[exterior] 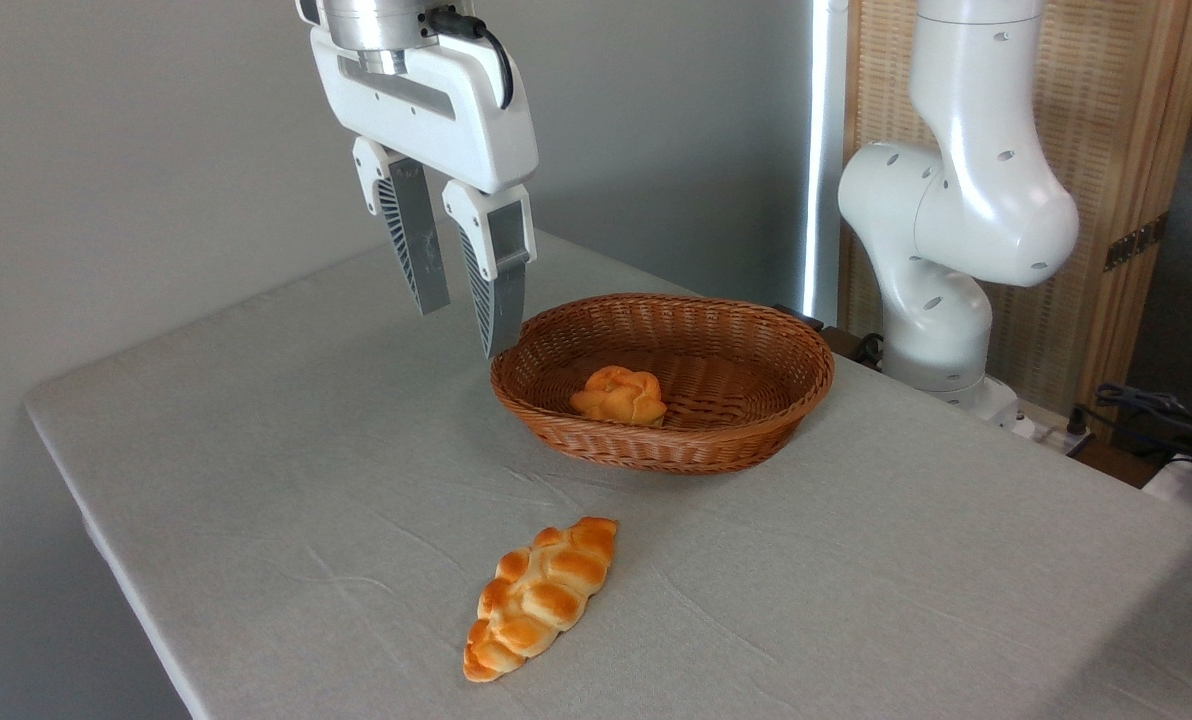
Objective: Put bread into the basket
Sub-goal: 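Move the open gripper toward the braided bread roll on the table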
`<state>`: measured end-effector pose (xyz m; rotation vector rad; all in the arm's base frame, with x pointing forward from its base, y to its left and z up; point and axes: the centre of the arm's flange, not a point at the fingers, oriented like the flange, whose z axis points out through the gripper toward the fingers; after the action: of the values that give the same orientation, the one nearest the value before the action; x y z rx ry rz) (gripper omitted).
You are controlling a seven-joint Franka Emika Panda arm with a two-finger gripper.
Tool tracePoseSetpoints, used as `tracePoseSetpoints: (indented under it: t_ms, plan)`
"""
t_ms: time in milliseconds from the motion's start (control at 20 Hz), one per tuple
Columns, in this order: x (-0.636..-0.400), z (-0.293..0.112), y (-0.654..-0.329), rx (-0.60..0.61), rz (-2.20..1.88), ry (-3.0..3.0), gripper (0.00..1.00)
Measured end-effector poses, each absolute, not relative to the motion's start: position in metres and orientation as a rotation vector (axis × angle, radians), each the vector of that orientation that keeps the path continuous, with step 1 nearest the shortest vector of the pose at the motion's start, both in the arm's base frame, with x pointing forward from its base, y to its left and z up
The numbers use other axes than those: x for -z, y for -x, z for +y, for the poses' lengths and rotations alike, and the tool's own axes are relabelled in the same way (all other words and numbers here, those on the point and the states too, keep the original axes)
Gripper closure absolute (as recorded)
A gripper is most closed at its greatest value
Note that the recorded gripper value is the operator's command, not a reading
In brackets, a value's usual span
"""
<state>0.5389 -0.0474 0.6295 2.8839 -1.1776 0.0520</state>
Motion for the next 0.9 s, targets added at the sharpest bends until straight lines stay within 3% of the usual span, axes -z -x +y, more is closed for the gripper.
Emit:
tracePoseSetpoints:
  t_ms: [900]
  plan:
    - [-0.6211,-0.038,-0.5308,-0.021,-1.151,-2.889,0.0]
